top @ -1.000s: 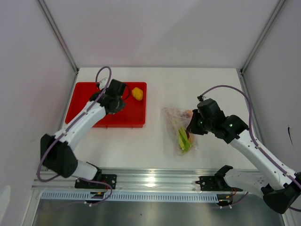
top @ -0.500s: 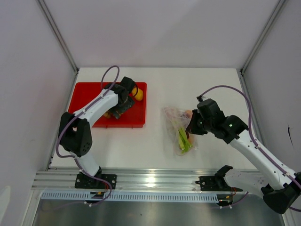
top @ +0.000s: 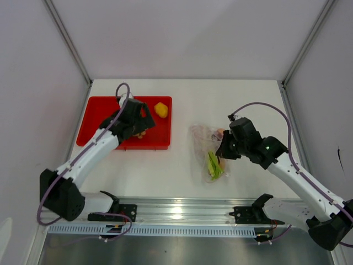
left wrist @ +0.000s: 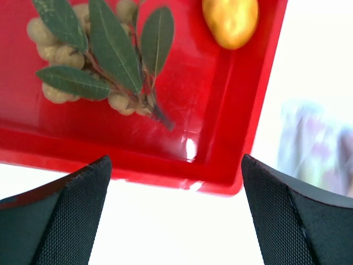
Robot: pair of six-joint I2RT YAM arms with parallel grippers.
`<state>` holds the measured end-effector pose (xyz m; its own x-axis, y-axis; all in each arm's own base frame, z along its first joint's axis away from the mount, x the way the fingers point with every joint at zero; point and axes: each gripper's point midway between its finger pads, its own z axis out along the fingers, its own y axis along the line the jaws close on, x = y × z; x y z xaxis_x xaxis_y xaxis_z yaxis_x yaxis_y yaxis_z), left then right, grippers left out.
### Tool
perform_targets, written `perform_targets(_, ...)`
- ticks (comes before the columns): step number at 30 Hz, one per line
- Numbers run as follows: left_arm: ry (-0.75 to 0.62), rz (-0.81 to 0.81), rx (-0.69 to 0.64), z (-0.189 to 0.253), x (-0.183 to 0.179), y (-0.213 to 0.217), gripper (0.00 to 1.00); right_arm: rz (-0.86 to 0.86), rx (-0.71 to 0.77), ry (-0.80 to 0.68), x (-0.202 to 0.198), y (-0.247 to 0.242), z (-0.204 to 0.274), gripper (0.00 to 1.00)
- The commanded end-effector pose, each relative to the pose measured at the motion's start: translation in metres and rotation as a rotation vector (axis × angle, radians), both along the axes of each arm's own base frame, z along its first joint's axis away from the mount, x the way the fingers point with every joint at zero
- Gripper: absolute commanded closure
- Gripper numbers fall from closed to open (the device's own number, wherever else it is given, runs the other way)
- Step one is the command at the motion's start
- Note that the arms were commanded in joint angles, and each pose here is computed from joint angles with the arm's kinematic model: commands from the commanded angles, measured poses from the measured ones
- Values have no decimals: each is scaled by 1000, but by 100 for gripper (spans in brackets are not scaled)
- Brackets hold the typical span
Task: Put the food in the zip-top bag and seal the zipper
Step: Place the fake fruit in the bin, then pick up the fake fruit from the bin.
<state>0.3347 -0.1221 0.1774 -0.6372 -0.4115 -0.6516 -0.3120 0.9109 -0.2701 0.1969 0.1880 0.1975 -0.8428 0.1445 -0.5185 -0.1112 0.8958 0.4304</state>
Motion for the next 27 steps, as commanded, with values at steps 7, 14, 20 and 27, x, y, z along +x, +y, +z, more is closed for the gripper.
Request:
perform_targets(7, -312, -394, 214, 11, -7, 20, 0, 45, 38, -38, 4, 10, 3, 100)
perform_targets(14, -344, -669, 530, 15, 5, 40, 0, 73, 65, -38, 5, 19, 3, 100)
perform_targets(20, -328, -772, 625, -20, 18, 53, 3, 100, 67, -41, 1, 18, 2, 100)
perform_targets(27, -391, -714, 802, -25, 36, 72, 28, 144, 70, -41, -2, 22, 0, 100)
